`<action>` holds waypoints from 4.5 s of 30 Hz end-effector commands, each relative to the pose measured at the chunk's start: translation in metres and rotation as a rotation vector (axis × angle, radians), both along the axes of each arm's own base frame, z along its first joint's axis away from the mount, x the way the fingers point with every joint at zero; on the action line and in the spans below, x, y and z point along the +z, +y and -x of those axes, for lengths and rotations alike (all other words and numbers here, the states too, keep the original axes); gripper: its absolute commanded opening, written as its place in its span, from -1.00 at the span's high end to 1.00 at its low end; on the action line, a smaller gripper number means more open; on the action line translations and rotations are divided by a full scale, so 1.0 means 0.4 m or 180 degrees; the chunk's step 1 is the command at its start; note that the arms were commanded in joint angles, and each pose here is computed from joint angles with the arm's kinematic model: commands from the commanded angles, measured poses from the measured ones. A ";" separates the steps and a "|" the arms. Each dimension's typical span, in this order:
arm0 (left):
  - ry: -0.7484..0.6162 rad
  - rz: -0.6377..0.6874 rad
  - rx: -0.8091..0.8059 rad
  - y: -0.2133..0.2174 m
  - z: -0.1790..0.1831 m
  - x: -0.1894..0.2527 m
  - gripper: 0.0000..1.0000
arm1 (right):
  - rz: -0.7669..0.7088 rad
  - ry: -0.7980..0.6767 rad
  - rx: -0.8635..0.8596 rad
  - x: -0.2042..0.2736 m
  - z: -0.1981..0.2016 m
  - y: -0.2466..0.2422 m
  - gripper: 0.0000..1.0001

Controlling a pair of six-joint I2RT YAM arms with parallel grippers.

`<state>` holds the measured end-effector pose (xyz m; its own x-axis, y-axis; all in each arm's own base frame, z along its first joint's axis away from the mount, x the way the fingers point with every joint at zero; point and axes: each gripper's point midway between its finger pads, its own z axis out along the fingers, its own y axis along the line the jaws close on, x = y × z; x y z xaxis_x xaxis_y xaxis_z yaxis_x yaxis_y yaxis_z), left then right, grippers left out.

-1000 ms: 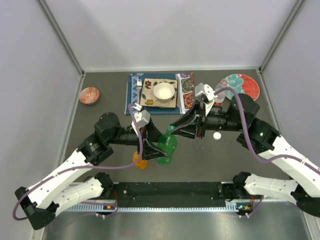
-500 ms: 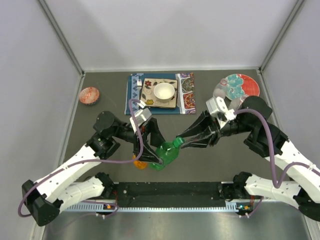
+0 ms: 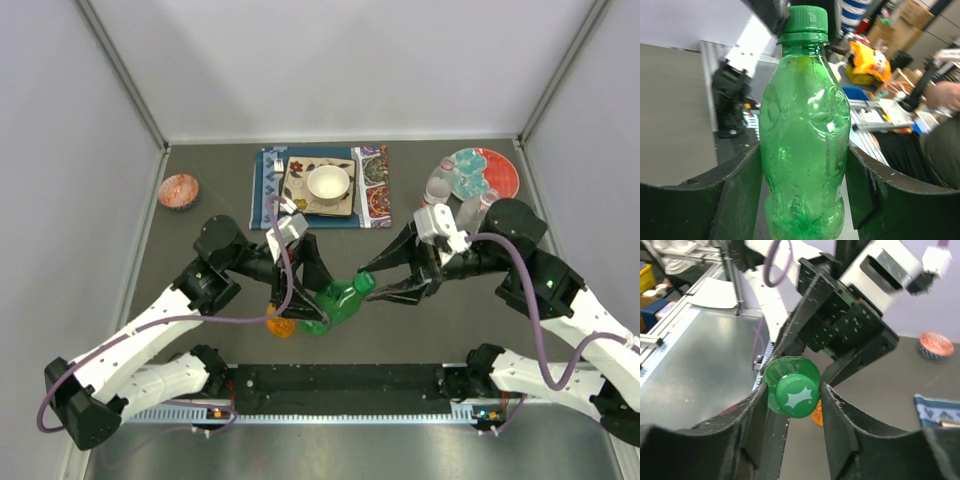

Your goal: Unscrew the bottle caps

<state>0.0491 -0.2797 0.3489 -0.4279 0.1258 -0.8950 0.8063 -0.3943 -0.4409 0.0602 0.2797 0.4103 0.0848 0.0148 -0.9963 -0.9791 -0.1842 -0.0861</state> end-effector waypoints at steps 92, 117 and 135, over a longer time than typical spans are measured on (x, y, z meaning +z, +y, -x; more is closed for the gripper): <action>-0.0651 0.0602 0.0827 -0.002 -0.050 0.135 0.56 | 0.0379 0.0568 -0.0333 -0.016 -0.064 0.022 1.00; -0.0405 0.0446 0.0441 -0.038 -0.072 0.089 0.55 | 0.0514 0.0121 -0.0551 -0.082 -0.098 -0.001 0.95; -0.1047 -0.0225 0.2275 -0.040 -0.295 0.006 0.48 | -0.0548 0.1481 -0.2319 0.168 -0.313 -0.020 -0.41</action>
<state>0.1480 -0.2989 0.3391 -0.2702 -0.0209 -0.9626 0.9522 0.1423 -0.2704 0.1734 0.2743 0.4340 -0.2270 0.0674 -0.9716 -0.8638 0.4467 0.2328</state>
